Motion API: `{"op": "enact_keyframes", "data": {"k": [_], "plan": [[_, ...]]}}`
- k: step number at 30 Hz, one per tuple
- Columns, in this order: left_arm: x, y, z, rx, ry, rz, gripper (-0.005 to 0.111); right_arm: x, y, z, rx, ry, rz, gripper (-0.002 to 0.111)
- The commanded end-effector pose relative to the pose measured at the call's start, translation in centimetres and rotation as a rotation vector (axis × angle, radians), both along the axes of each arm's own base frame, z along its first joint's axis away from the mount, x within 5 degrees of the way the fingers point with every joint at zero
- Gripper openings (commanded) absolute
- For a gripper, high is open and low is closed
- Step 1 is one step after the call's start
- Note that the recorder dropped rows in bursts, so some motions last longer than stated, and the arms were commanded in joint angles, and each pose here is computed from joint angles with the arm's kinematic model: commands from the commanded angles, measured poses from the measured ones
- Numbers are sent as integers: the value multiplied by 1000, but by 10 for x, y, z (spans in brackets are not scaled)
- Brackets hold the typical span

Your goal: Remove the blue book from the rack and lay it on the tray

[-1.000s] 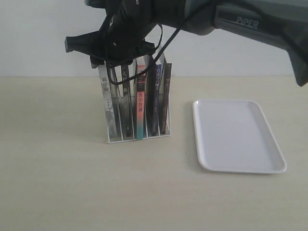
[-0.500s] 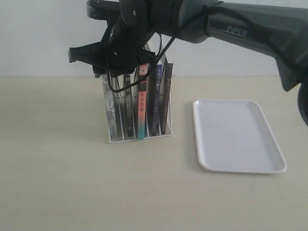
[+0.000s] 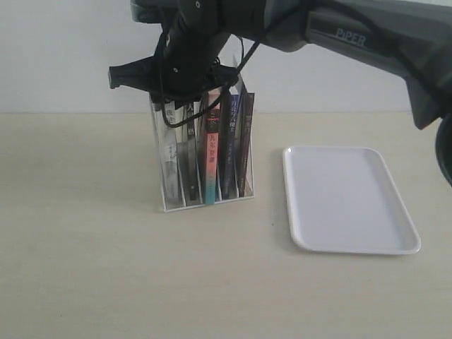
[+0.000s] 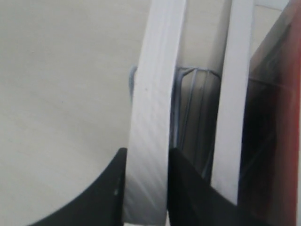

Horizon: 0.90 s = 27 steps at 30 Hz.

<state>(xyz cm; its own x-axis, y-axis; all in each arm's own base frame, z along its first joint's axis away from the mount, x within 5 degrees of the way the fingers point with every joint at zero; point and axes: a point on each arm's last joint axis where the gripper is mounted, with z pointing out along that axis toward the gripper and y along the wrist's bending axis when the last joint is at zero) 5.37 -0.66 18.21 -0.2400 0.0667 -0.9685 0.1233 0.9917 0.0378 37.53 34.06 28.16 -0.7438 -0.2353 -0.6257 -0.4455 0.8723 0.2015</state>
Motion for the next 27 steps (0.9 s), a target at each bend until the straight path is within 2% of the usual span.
{"op": "enact_keyframes", "data": {"k": [1, 3, 11, 19, 27], "plan": [[0, 0, 3, -8, -21, 2, 5, 0, 0, 19, 5, -62, 2, 4], [0, 0, 3, -8, -21, 2, 5, -2, 2, 21, -13, -81, 9, -1], [0, 0, 3, -8, -21, 2, 5, -4, 7, 23, -55, -154, 21, 0], [0, 0, 3, -8, -21, 2, 5, -2, 11, 29, -5, -214, 21, 0], [0, 0, 3, -8, -21, 2, 5, -1, 9, 28, -25, -221, 19, 0]]}}
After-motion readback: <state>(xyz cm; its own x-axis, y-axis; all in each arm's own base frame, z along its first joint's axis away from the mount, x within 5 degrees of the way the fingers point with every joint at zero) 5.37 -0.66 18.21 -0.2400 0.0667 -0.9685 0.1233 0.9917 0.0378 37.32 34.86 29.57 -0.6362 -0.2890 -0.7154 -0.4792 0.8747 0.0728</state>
